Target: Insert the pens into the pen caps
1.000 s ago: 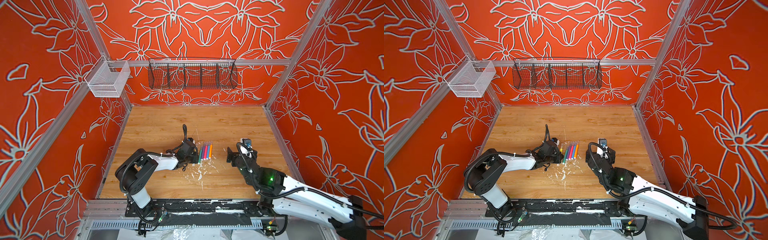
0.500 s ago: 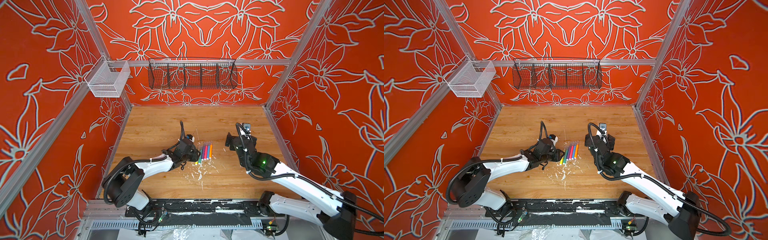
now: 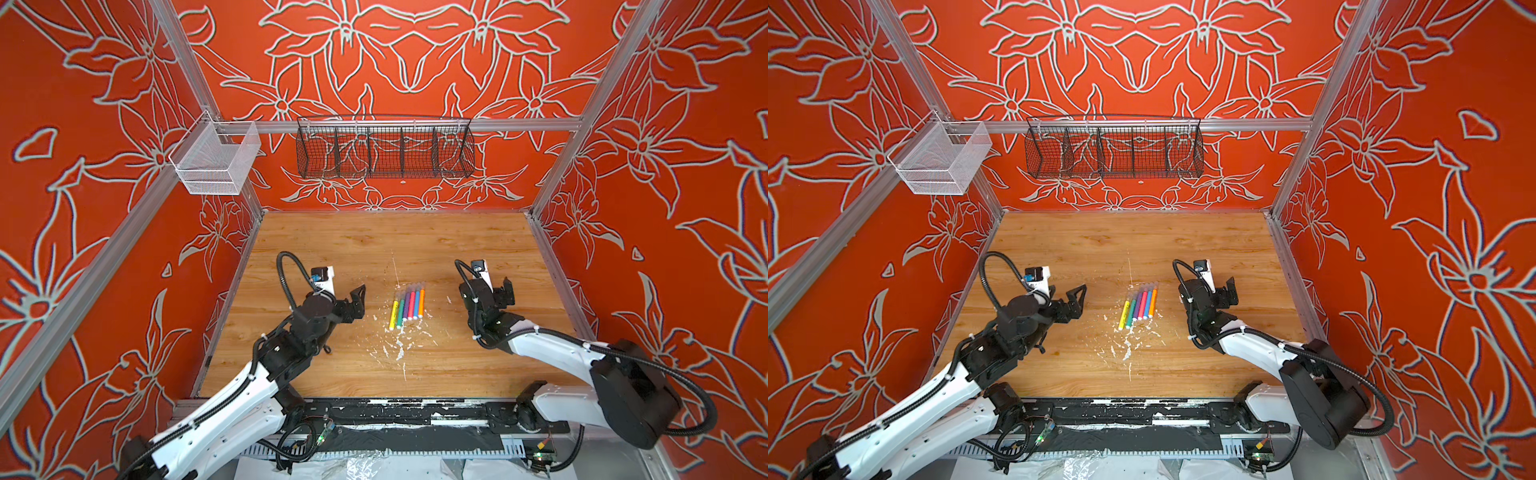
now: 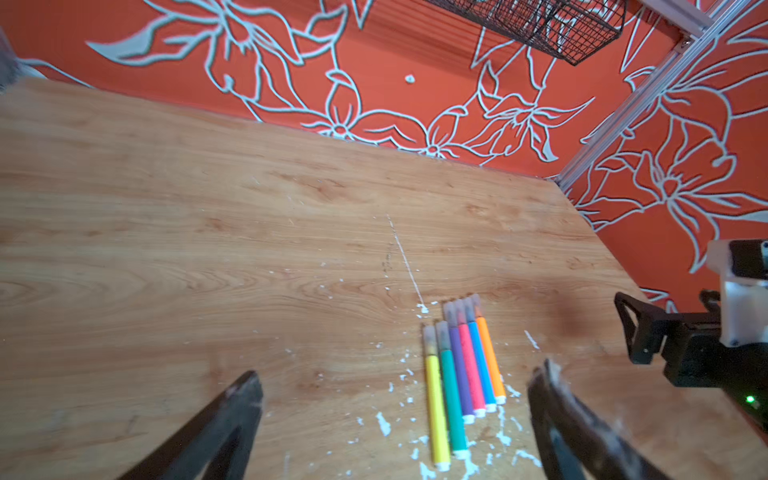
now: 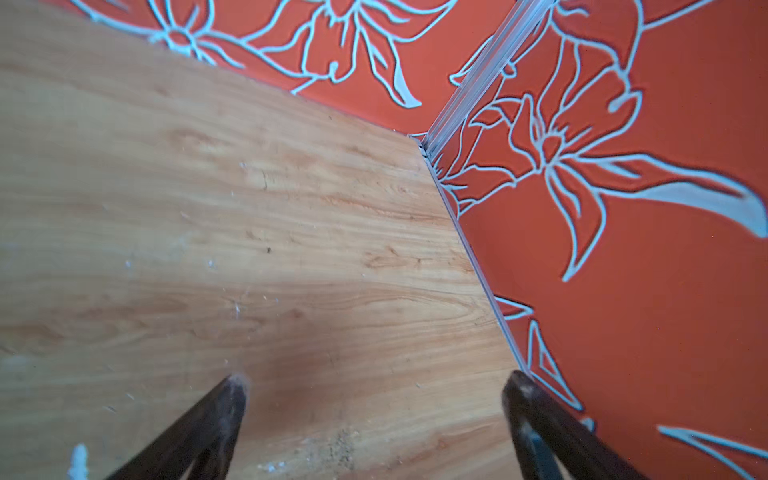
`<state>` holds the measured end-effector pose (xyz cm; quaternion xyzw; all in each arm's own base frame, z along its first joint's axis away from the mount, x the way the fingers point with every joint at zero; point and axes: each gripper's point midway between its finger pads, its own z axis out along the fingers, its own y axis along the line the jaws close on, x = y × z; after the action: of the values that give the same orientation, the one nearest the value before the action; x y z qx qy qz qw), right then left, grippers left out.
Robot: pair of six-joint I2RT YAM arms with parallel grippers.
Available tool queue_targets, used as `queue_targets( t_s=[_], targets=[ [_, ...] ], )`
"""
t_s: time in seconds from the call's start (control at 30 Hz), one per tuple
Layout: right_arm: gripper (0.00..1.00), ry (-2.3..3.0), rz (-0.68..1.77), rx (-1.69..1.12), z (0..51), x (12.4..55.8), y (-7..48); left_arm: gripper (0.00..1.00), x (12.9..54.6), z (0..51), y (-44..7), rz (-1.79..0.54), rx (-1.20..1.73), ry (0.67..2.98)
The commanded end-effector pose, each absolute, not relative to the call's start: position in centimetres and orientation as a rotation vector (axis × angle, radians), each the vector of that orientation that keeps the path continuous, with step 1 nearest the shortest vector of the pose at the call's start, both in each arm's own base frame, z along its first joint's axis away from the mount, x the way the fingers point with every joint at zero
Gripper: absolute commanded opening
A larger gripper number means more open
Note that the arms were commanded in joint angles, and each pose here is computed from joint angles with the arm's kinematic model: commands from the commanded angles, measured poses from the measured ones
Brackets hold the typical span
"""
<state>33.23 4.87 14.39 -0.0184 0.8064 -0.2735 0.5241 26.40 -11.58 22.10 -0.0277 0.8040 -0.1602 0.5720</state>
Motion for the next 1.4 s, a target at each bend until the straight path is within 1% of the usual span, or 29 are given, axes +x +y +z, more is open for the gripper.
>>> queue_targets(
  t_s=[0.0, 0.03, 0.17, 0.23, 0.27, 0.33, 0.37, 0.43, 0.5, 0.53, 0.6, 0.63, 0.67, 0.73, 0.87, 0.97, 1.07, 1.37],
  targets=[
    [0.98, 1.855, -0.740, -0.077, 14.5, 33.2, 3.2, 0.99, 26.1, 20.7, -8.1, -0.172, -0.085, 1.796],
    [0.98, 1.844, -0.739, -0.013, 13.7, 33.0, 2.0, 0.99, 26.0, 20.2, -6.9, -0.116, -0.102, 1.763],
    [0.98, 1.823, -0.675, -0.091, 13.1, 34.3, 2.8, 0.99, 26.2, 19.2, -3.5, 0.039, -0.151, 1.663],
    [0.98, 1.789, -0.626, -0.108, 13.2, 35.0, 3.3, 0.99, 26.4, 18.8, -2.2, 0.043, -0.225, 1.643],
    [0.98, 1.775, -0.603, -0.109, 13.2, 35.2, 3.4, 0.99, 26.6, 19.1, -2.2, 0.042, -0.201, 1.622],
    [0.98, 1.759, -0.517, -0.102, 12.7, 35.9, 3.1, 0.98, 27.1, 19.3, -1.3, 0.130, -0.164, 1.582],
    [0.98, 1.766, -0.557, -0.015, 12.9, 36.0, 1.6, 0.98, 27.4, 18.8, -0.1, 0.214, -0.184, 1.597],
    [0.98, 1.809, -0.505, 0.062, 12.5, 36.4, -0.1, 0.99, 28.2, 17.2, 1.9, 0.312, -0.245, 1.670],
    [0.95, 1.862, -0.378, 0.111, 11.6, 36.2, -1.3, 0.99, 29.6, 14.8, 1.8, 0.260, -0.254, 1.728],
    [0.95, 1.864, -0.332, 0.133, 11.4, 36.0, -1.7, 0.99, 30.2, 14.3, 1.7, 0.236, -0.255, 1.721],
    [0.95, 1.871, -0.266, 0.156, 10.0, 35.5, -2.3, 0.99, 31.4, 13.8, 1.5, 0.283, -0.210, 1.719],
    [0.94, 1.836, -0.263, 0.145, 10.1, 36.0, -2.3, 0.99, 31.9, 13.6, 1.5, 0.301, -0.196, 1.730],
    [0.96, 1.823, -0.265, 0.129, 10.4, 36.2, -2.0, 1.00, 32.1, 13.3, 1.6, 0.319, -0.195, 1.748],
    [0.97, 1.916, -0.266, 0.140, 9.7, 36.3, -2.1, 0.99, 32.6, 12.3, 2.0, 0.300, -0.207, 1.774],
    [0.97, 1.902, -0.272, 0.144, 9.9, 36.4, -2.2, 0.99, 34.2, 11.0, 1.9, 0.264, -0.173, 1.810],
    [0.97, 1.867, -0.273, 0.145, 10.1, 36.6, -2.2, 0.99, 34.6, 9.6, 2.8, 0.218, -0.221, 1.895],
    [0.97, 1.893, -0.275, 0.146, 10.0, 36.5, -2.2, 0.98, 35.8, 9.4, 2.6, 0.223, -0.198, 1.914],
    [0.97, 1.881, -0.273, 0.147, 10.0, 36.6, -2.2, 0.97, 35.7, 9.3, 2.4, 0.208, -0.188, 1.923]
  ],
)
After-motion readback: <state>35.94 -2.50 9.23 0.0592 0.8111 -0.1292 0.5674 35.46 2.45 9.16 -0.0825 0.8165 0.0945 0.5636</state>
